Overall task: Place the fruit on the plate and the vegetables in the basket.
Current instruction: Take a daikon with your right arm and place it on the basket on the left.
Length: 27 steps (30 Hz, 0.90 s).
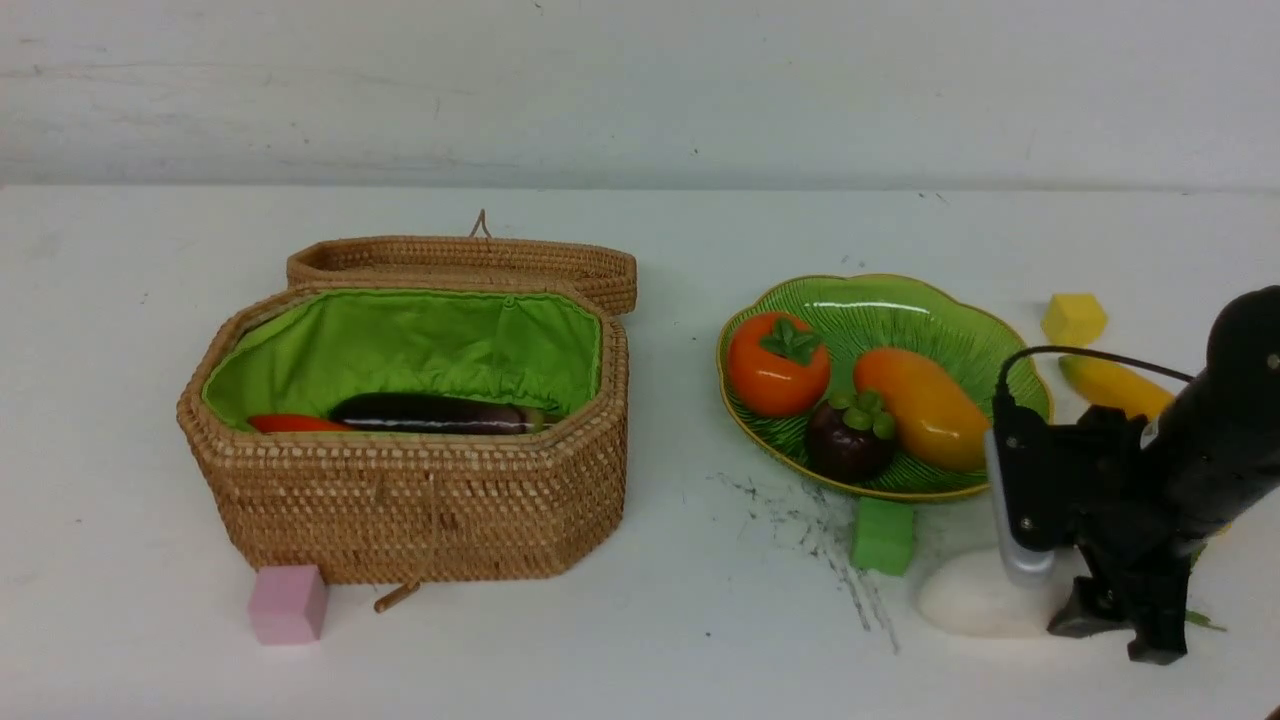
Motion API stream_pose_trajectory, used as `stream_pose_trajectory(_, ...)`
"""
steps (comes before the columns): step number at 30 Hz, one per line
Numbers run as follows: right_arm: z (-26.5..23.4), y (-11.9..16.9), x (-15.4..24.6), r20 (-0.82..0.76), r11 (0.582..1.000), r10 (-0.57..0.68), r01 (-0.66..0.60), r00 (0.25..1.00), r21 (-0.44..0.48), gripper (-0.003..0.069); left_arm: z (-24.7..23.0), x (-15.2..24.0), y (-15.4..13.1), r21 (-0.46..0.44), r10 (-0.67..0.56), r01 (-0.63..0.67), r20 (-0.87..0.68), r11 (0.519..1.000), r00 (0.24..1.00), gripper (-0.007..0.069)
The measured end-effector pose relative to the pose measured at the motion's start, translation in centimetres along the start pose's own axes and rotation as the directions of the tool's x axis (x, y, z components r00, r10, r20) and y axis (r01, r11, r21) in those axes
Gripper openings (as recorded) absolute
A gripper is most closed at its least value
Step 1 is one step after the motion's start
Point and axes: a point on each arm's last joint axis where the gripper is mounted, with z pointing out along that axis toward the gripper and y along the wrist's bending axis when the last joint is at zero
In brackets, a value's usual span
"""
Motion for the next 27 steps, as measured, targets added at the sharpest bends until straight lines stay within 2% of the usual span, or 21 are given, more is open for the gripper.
stream_pose_trajectory(2, -0.4, 0.2, -0.1, 0.008, 1.000, 0.008, -0.008, 1.000, -0.009, 0.0479, 0.0, 0.0, 0.0, 0.000, 0.000, 0.000, 0.000, 1.000, 1.000, 0.0111)
stream_pose_trajectory(4, -0.9, 0.3, -0.2, 0.019, 1.000, 0.013, -0.013, 1.000, 0.001, 0.0401, 0.0, 0.0, 0.0, 0.000, 0.000, 0.000, 0.000, 1.000, 1.000, 0.0111)
stream_pose_trajectory(5, -1.4, 0.4, -0.3, 0.027, 1.000, 0.017, -0.017, 1.000, 0.006, 0.0264, 0.0, 0.0, 0.0, 0.000, 0.000, 0.000, 0.000, 1.000, 1.000, 0.0111)
stream_pose_trajectory(6, -1.5, 0.4, -0.3, 0.028, 1.000, 0.016, -0.016, 0.999, 0.007, 0.0242, 0.0, 0.0, 0.0, 0.000, 0.000, 0.000, 0.000, 1.000, 1.000, 0.0111)
stream_pose_trajectory(8, -1.9, 0.5, -0.4, 0.037, 1.000, 0.021, -0.022, 0.999, 0.009, 0.0057, 0.0, 0.0, 0.0, 0.000, 0.000, 0.000, 0.000, 1.000, 1.000, 0.0111)
stream_pose_trajectory(10, -2.0, 0.6, -0.4, 0.037, 1.000, 0.021, -0.021, 0.999, 0.005, 0.0001, 0.0, 0.0, 0.0, 0.000, 0.000, 0.000, 0.000, 1.000, 1.000, 0.0111)
stream_pose_trajectory(16, -2.4, 0.6, -0.5, 0.047, 1.000, 0.019, -0.020, 0.999, 0.024, -0.0008, 0.0, 0.0, 0.0, 0.000, 0.000, 0.000, 0.000, 1.000, 1.000, 0.0111)
stream_pose_trajectory(21, -2.8, 0.5, -0.6, 0.058, 0.998, 0.035, -0.038, 0.998, 0.051, 0.0017, 0.0, 0.0, 0.0, 0.000, 0.000, 0.000, 0.000, 1.000, 1.000, 0.0111)
stream_pose_trajectory(23, -3.4, 0.5, -0.7, 0.071, 0.995, 0.079, -0.083, 0.994, 0.063, 0.0055, 0.0, 0.0, 0.0, 0.000, 0.000, 0.000, 0.000, 1.000, 1.000, 0.0111)
stream_pose_trajectory(26, -4.5, 0.6, -0.8, 0.090, 0.986, 0.133, -0.141, 0.987, 0.090, 0.0190, 0.0, 0.0, 0.0, 0.000, 0.000, 0.000, 0.000, 1.000, 1.000, 0.0111)
stream_pose_trajectory(27, -5.2, 0.7, -0.8, 0.094, 0.981, 0.150, -0.160, 0.984, 0.105, 0.0262, 0.0, 0.0, 0.0, 0.000, 0.000, 0.000, 0.000, 1.000, 1.000, 0.0111)
